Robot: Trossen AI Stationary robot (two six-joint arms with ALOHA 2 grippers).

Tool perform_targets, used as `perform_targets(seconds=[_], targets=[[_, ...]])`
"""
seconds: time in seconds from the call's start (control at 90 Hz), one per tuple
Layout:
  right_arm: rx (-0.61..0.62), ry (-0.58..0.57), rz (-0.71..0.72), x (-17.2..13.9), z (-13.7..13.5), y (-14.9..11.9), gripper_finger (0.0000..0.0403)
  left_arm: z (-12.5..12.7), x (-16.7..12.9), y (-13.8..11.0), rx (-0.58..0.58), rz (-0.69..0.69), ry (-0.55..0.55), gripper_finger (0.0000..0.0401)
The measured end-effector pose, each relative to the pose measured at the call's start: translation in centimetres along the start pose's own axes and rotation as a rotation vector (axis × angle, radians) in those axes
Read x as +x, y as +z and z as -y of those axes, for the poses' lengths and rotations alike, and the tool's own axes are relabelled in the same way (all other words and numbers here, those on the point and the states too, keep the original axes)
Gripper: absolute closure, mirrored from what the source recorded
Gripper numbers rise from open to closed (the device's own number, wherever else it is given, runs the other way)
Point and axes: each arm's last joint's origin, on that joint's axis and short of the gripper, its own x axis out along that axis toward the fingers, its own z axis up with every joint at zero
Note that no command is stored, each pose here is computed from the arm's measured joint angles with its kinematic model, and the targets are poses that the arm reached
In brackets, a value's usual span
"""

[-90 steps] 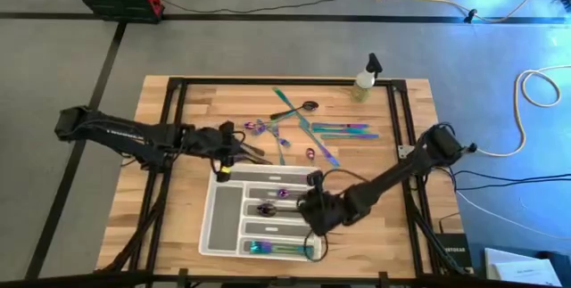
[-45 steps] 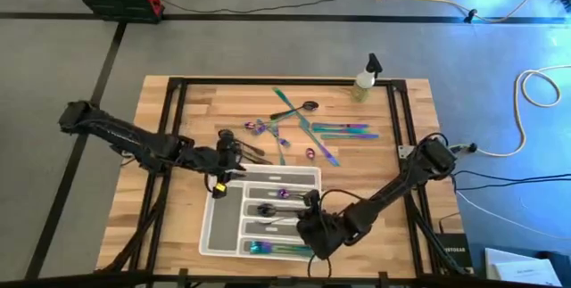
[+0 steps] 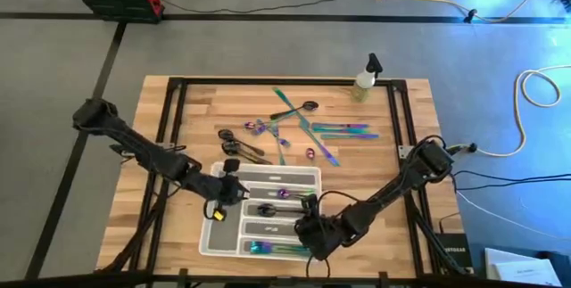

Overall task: Sort silverware
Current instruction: Put the blue fork into the white silverware tray

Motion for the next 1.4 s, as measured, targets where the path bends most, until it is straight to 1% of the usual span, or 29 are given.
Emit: perform_targets(seconds=[0.211,0.356,0.5,0.7,0.878,1.144,1.178,1.233,1.3,1.333,1.4], targets=[[-0.001,0.011,-0.015,0.3,-0.2,-0.2,0.0403,0.0,0.2,-0.1,-0.012,-0.009,0.004,0.0329],[0.02,0.032,-0.012,0.3,-0.2,-0.2,0.0398,0.0,0.2,-0.1,-0.019,-0.011,0.005,0.0329],[0.065,0.05,-0.015,0.3,-0.3,-0.2,0.0377,0.0,0.2,-0.1,-0.017,-0.011,0.004,0.0329],[0.09,0.046,-0.015,0.3,-0.3,-0.2,0.0339,0.0,0.2,-0.1,-0.015,-0.011,0.004,0.0329],[0.101,0.055,-0.007,0.1,-0.3,0.2,0.0326,0.0,0.2,-0.1,-0.015,-0.01,0.003,0.0329],[0.078,0.061,-0.005,-0.3,-0.1,0.9,0.0325,0.0,0.2,-0.1,-0.012,-0.01,0.003,0.0329],[0.074,0.092,-0.01,-0.3,-0.2,0.9,0.0326,0.0,0.2,-0.1,-0.012,-0.01,0.003,0.0329],[0.077,0.176,-0.015,-0.3,-0.5,0.9,0.0332,0.0,0.2,-0.1,-0.011,-0.01,0.003,0.0329],[0.089,0.275,-0.009,-0.3,-0.7,1.1,0.035,0.0,0.2,-0.1,-0.012,-0.011,0.002,0.0329],[0.091,0.298,-0.008,-0.4,-0.7,1.3,0.0364,0.0,0.2,-0.1,-0.011,-0.01,0.003,0.0329],[0.089,0.301,0.006,-0.7,-0.7,1.8,0.0391,0.0,0.2,-0.1,-0.012,-0.011,0.002,0.0329]])
